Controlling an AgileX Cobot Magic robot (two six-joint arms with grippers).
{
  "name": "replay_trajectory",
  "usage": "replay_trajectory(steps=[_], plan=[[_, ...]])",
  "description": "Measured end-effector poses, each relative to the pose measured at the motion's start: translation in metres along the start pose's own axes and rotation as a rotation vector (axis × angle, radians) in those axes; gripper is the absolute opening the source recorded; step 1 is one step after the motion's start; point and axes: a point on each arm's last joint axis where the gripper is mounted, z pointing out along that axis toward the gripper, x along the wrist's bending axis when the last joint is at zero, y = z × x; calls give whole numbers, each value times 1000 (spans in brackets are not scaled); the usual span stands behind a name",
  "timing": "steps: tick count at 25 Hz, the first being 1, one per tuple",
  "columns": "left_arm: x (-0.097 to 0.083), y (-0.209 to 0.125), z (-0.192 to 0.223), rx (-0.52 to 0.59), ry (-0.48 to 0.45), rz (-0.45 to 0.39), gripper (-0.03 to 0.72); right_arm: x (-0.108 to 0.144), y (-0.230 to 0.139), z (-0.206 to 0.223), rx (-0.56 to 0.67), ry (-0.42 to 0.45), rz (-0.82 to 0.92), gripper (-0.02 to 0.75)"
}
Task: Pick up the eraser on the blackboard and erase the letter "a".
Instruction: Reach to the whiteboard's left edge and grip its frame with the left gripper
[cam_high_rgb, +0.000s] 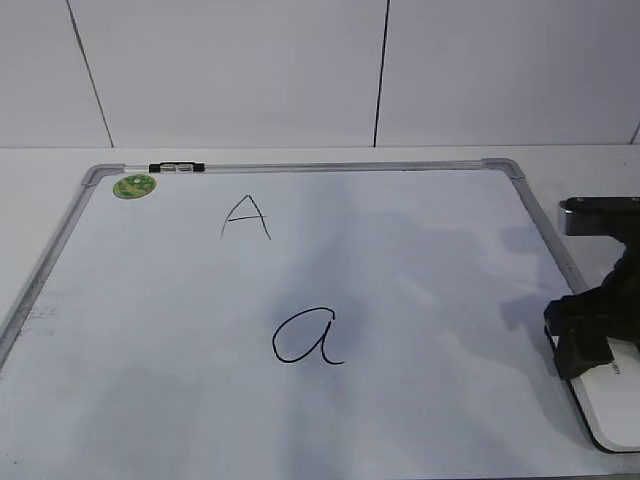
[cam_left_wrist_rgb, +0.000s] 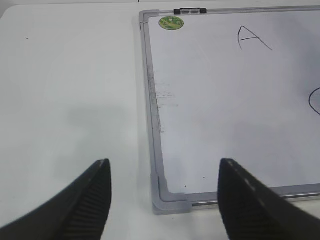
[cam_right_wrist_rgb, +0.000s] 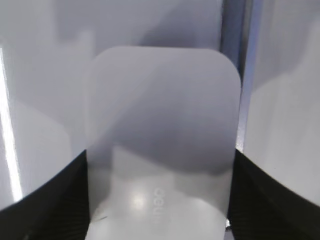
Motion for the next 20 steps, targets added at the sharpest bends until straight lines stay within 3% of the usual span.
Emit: replay_trajectory(steps=[7,20], plan=[[0,0,0,0,0,0,497,0,3,-8,11,-1,0,540],[0,0,0,0,0,0,497,-4,-32,-85,-132,13,3,540]])
